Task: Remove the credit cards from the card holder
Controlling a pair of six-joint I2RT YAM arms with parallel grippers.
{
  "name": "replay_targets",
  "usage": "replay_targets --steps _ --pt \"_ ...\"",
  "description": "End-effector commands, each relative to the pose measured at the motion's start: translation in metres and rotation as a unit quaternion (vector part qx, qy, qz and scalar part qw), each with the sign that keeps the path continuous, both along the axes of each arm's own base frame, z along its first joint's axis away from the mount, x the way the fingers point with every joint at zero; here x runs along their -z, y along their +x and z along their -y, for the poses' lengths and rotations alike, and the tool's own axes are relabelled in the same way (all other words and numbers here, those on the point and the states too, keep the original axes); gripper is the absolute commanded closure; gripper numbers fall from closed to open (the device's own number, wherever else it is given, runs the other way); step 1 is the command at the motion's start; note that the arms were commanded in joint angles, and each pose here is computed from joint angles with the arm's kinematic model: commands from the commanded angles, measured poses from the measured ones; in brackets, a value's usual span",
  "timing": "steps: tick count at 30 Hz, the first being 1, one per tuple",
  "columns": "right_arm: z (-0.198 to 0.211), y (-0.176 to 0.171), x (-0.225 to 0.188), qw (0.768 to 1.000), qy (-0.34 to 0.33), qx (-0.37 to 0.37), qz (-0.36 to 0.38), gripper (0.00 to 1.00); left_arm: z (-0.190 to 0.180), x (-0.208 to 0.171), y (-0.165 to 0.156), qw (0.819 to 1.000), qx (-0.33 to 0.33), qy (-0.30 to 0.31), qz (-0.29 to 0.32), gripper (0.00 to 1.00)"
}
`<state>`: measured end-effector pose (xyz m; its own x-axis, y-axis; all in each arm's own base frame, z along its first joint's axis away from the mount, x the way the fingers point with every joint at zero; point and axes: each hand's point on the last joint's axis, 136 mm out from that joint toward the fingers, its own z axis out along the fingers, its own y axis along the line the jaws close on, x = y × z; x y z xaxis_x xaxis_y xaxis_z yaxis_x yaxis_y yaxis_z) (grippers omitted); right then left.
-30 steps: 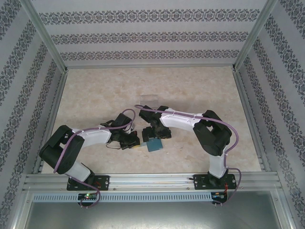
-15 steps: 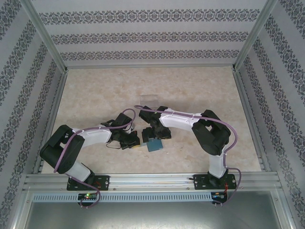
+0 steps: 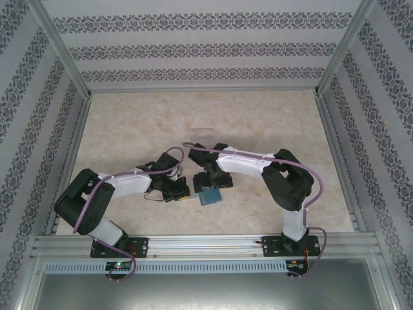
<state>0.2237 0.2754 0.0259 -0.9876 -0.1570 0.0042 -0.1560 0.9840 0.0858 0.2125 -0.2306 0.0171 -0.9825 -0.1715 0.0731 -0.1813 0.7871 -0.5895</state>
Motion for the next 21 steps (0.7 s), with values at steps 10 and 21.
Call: replay_targets --steps 10,21 --pt "0.027 -0.004 -0.017 0.999 -0.033 -0.009 0.009 0.06 -0.010 0.017 0.002 0.999 -0.006 0.040 0.002 1.00" --pt "0.045 -0.002 -0.024 0.998 -0.052 -0.010 0.016 0.06 -0.008 0.014 0.006 0.999 -0.005 0.041 0.004 1.00"
